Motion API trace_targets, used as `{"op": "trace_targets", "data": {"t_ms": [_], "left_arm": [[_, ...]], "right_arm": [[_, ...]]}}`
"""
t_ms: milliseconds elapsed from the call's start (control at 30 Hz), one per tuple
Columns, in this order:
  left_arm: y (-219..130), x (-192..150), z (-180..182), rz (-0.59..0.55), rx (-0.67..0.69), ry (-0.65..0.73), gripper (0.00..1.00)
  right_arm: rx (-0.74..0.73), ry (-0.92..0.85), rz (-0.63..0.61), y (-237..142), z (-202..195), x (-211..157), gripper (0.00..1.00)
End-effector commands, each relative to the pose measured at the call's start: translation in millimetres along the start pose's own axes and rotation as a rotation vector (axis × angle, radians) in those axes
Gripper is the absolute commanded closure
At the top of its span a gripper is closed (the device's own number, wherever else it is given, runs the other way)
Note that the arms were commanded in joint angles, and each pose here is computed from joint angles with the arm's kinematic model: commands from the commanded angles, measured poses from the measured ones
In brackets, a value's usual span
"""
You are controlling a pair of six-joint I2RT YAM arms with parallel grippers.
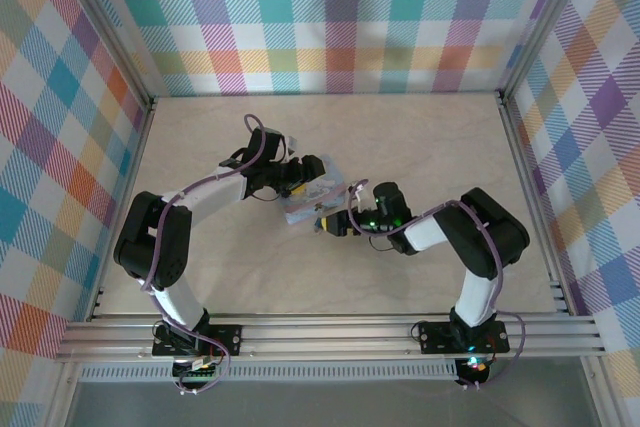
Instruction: Unlock the padlock with the key
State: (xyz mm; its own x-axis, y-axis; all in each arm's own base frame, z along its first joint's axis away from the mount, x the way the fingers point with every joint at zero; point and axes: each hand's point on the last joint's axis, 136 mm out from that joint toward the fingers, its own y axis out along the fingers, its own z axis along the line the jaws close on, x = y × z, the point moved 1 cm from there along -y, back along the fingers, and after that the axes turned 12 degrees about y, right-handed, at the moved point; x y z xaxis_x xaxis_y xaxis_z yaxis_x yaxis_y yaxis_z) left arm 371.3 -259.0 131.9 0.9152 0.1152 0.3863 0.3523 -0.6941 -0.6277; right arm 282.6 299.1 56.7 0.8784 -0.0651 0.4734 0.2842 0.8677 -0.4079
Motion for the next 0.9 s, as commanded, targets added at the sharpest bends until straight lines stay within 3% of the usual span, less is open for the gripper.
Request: {"op": "trace_targets", "data": {"t_ms": [0,867], "left_arm": [[6.7,-16.2,6.2,0.04,0.016,-0.004,0.22],[12.4,-22.0,8.4,0.036,0.035,-0.019,0.22]], "right_arm": [[0.076,-0.026,0.025,8.3,14.7,3.6,0.28],[0.15,0.011,0.075,31.9,7.7,0.1,0.41]]}}
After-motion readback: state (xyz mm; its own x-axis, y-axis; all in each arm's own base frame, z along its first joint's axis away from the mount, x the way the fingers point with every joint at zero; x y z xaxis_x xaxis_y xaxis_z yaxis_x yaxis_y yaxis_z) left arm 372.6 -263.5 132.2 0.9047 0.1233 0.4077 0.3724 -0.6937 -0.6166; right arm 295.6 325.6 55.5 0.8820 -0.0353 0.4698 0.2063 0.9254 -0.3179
